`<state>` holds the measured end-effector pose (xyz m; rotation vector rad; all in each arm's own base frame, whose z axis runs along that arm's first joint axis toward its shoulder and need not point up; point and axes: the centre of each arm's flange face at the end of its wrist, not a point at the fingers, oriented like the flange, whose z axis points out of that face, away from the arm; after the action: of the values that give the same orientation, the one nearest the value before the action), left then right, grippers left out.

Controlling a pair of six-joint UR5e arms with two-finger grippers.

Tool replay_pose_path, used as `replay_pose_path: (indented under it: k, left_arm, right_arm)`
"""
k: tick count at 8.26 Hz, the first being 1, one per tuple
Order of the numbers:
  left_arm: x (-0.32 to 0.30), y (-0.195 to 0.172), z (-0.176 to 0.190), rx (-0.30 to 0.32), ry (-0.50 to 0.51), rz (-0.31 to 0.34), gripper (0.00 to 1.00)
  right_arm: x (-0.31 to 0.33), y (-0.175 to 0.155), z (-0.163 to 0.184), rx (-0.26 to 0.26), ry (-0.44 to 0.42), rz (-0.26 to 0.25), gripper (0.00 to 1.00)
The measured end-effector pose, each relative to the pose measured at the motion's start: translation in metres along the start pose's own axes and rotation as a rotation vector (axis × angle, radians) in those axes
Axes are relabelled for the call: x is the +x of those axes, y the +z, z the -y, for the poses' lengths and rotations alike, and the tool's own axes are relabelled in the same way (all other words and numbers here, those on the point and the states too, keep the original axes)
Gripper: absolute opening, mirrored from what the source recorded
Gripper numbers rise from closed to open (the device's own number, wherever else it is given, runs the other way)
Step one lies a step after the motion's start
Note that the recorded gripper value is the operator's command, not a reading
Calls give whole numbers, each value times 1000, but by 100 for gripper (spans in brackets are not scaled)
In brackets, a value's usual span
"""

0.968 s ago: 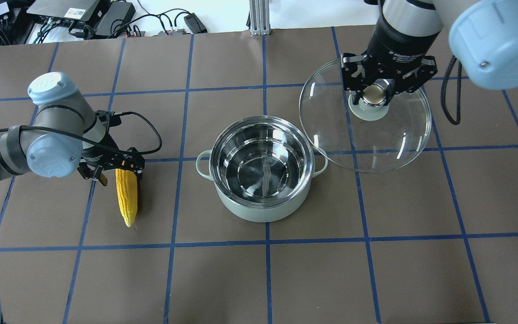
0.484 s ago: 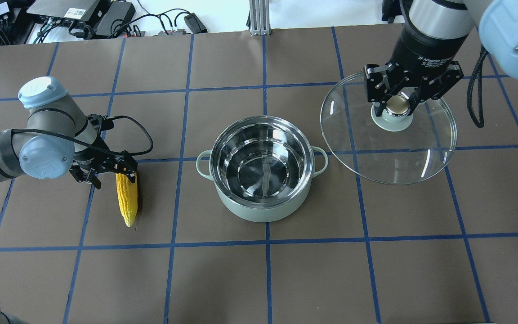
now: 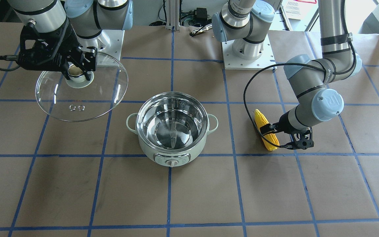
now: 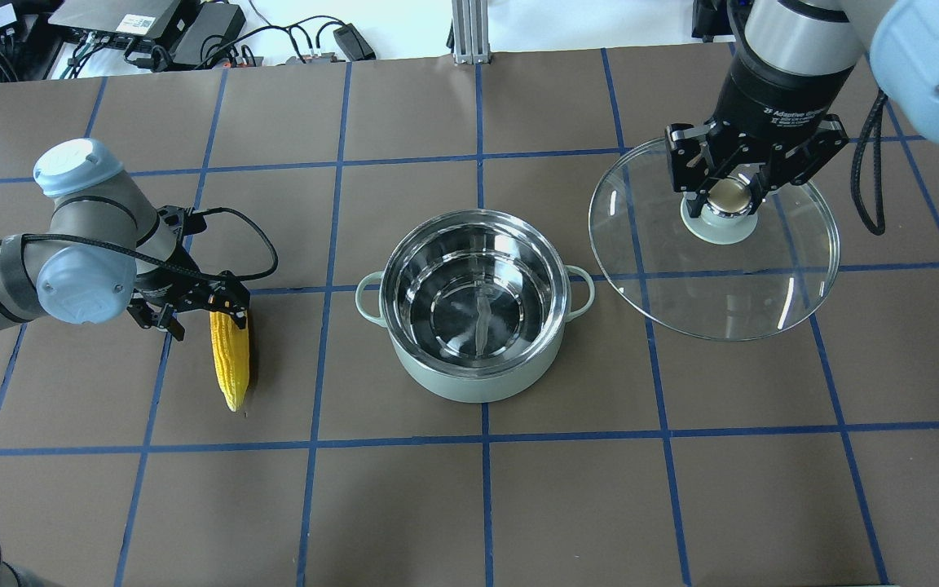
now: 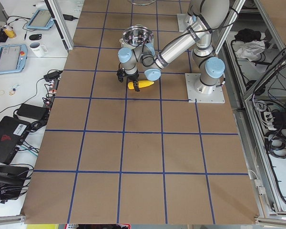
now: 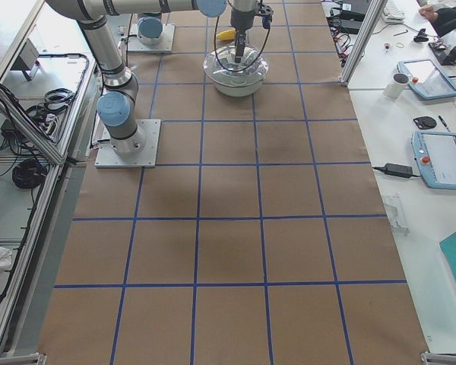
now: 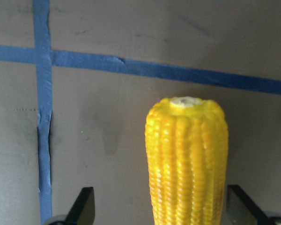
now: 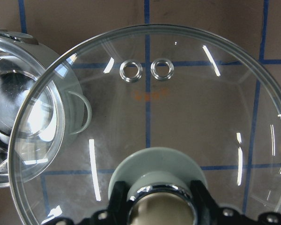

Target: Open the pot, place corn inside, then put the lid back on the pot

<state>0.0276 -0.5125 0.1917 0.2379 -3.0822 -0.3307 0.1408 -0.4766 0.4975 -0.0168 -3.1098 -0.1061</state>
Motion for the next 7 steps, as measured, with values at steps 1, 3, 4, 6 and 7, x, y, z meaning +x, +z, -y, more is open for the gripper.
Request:
replay_pose_path:
  k: [1,3,4,6,7]
  left_arm:
    - [0,-1,1,7,-1,-3,81]
    - [1,0,1,9,-2,-8,69]
    - [3,1,1,7,-1,-10,61]
    - [9,2,0,6,9,-18,39]
    - [14,3,-1,7,17,-29,26]
  right_arm:
    - [0,0,0,-2,0,-2,49]
    - [1,1,0,-6,0,-5,49]
    - [1,0,-1,-5,0,-7,49]
    - [1,0,-1,-6,0,-10,49]
    - [1,1,-1,-7,0,-11,49]
